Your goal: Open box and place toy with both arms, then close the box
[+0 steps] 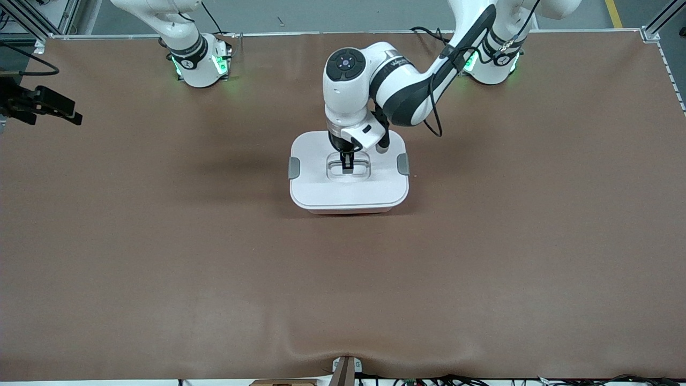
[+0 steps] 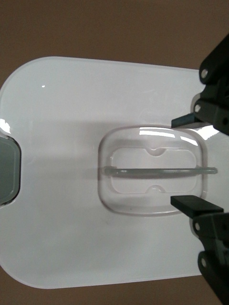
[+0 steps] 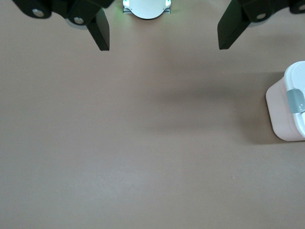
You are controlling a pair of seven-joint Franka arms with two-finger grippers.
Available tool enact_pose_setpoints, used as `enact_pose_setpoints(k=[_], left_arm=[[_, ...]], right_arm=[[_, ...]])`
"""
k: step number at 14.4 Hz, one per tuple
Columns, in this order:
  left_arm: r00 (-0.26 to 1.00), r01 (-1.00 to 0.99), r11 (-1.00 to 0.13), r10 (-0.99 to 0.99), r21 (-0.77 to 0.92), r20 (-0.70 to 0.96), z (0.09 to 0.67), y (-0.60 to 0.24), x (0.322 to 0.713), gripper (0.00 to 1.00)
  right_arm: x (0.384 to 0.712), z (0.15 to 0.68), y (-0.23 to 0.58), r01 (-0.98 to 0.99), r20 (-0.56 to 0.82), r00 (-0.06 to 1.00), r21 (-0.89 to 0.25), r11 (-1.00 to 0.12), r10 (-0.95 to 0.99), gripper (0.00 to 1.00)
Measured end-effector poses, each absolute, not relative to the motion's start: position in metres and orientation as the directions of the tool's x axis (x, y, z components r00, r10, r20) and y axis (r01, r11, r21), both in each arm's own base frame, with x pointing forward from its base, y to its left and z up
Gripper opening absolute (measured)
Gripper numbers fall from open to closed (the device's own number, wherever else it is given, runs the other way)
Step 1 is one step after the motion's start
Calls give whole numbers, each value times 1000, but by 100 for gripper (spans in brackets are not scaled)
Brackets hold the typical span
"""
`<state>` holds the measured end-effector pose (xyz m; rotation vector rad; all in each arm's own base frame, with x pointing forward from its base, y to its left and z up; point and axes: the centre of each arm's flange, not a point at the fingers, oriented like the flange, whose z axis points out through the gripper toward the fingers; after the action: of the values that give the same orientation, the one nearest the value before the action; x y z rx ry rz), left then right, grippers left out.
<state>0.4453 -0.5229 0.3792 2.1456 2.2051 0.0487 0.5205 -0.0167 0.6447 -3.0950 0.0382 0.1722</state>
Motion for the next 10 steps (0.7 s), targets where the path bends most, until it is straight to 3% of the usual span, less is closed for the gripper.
enact_pose_setpoints(k=[3,10], left_arm=[[41,997,-41,999,71,6,409,-513,452,99],[213,974,-216,975,64,56,461,-436,519,100]], right_arm=[[520,647,-4,-5,-106,994,-40,-999,-1,100],[520,646,-17,-28,-109,994,-43,-999,-23,100]])
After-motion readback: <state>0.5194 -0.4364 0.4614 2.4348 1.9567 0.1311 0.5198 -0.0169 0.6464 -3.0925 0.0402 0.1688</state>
